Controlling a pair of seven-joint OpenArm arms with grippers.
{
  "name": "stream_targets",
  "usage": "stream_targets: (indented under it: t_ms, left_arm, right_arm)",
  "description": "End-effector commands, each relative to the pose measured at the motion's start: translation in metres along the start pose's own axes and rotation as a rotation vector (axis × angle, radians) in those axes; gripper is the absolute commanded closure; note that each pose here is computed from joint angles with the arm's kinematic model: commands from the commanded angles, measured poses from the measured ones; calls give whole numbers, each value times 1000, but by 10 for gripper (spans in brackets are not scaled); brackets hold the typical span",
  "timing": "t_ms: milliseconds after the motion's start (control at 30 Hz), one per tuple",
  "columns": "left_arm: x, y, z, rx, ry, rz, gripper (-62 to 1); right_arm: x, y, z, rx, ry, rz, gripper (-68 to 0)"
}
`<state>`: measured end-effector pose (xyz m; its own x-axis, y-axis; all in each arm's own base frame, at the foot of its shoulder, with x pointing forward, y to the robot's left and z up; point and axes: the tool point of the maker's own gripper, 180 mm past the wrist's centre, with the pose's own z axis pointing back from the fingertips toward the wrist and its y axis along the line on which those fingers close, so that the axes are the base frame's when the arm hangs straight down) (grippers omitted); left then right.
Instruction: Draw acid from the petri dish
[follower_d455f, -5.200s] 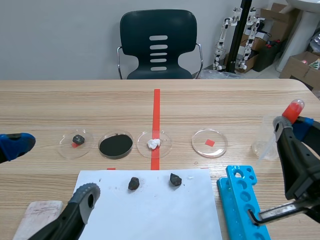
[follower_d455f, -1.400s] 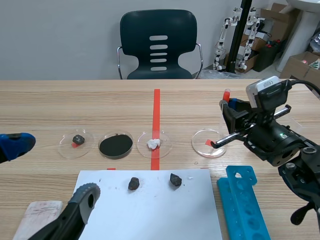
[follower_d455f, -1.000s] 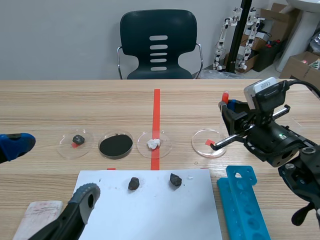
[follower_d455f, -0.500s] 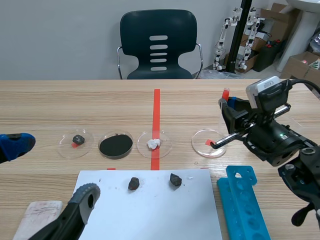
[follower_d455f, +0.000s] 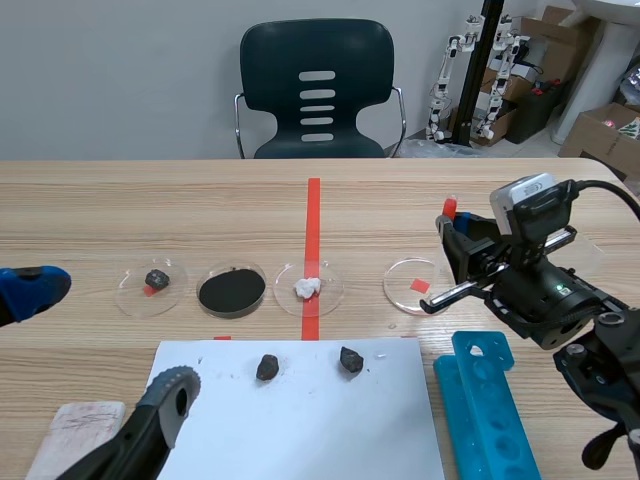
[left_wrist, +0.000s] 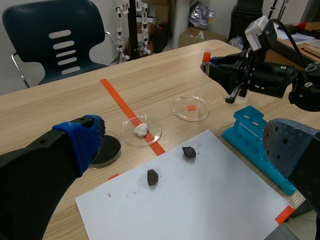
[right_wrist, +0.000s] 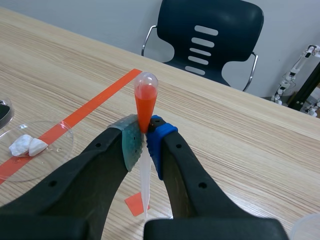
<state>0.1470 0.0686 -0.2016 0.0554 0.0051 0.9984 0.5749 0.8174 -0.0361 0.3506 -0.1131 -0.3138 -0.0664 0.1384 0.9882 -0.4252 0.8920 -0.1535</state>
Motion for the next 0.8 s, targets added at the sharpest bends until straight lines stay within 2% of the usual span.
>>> stream_targets:
  t_ms: [0,300,767]
  left_arm:
    - [5,-1,0,1,-20,8,-623]
    - [5,-1,0,1,-20,8,-623]
    - [5,-1,0,1,-20,8,-623]
  right_arm:
    - [10,-7,-2,-7,-34,14,-4]
    - [0,-6,1,-7,-10,-2,-4]
    - [0,-6,1,-8,-9,-3,-4]
